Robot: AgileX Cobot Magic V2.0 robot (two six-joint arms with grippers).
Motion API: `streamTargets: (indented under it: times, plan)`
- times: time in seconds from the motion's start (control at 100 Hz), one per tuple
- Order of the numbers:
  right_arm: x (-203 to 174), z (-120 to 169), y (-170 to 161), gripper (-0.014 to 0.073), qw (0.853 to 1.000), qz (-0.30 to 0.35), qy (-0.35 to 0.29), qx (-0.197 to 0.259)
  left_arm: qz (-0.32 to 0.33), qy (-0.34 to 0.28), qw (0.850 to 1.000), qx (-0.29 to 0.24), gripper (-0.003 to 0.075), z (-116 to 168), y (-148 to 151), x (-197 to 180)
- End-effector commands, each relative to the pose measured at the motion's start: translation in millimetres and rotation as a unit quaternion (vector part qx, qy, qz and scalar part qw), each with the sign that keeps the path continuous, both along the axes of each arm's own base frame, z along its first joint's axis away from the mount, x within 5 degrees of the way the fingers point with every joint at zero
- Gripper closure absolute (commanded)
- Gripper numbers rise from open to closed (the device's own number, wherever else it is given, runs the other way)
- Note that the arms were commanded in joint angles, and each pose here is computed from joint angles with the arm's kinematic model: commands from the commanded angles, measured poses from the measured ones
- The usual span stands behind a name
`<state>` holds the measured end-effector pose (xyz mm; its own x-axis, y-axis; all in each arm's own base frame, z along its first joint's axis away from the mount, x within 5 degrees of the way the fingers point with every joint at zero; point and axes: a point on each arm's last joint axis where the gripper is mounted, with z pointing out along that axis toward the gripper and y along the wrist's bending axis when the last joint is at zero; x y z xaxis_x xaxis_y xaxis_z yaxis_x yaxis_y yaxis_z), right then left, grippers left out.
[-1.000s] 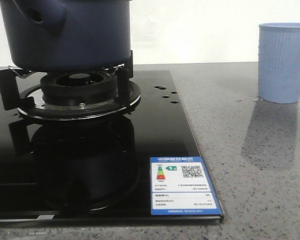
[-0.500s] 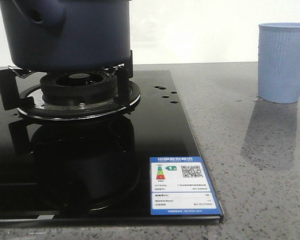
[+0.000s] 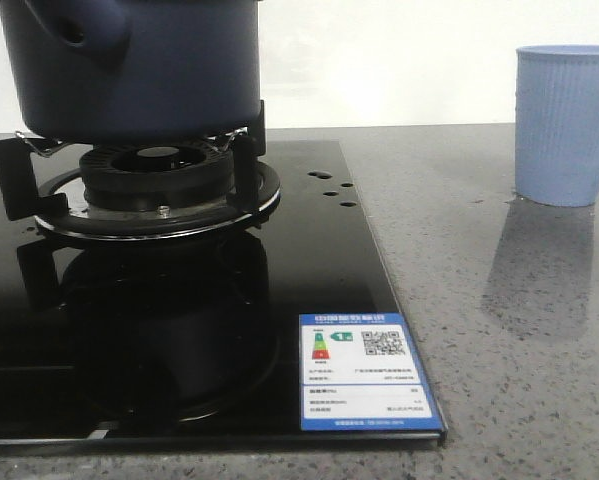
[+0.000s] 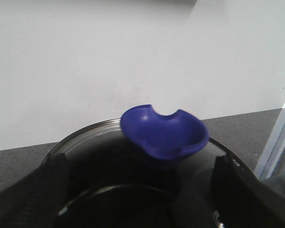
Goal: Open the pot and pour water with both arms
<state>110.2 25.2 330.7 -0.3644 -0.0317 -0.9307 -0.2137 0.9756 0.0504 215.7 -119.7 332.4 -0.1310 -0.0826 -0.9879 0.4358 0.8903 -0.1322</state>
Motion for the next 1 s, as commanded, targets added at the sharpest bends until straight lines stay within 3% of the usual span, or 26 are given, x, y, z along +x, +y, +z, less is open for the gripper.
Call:
streamTargets:
  times: [0.0, 0.65, 0.99]
  plan:
    - [2.6, 17.8, 0.3, -0.0004, 0.999, -0.001, -0.05, 0.007, -0.001, -0.063, 0.998, -0.028, 0.0148, 26.1, -6.9, 4.9]
    - [2.5, 17.7, 0.3, -0.0004, 0.999, -0.001, -0.049, 0.007, 0.001, -0.048, 0.999, -0.015, 0.0155, 20.5, -30.2, 45.4]
    - [2.5, 17.7, 0.3, -0.0004, 0.999, -0.001, -0.049, 0.007, 0.001, -0.048, 0.999, -0.015, 0.0333, 20.5, -30.2, 45.4]
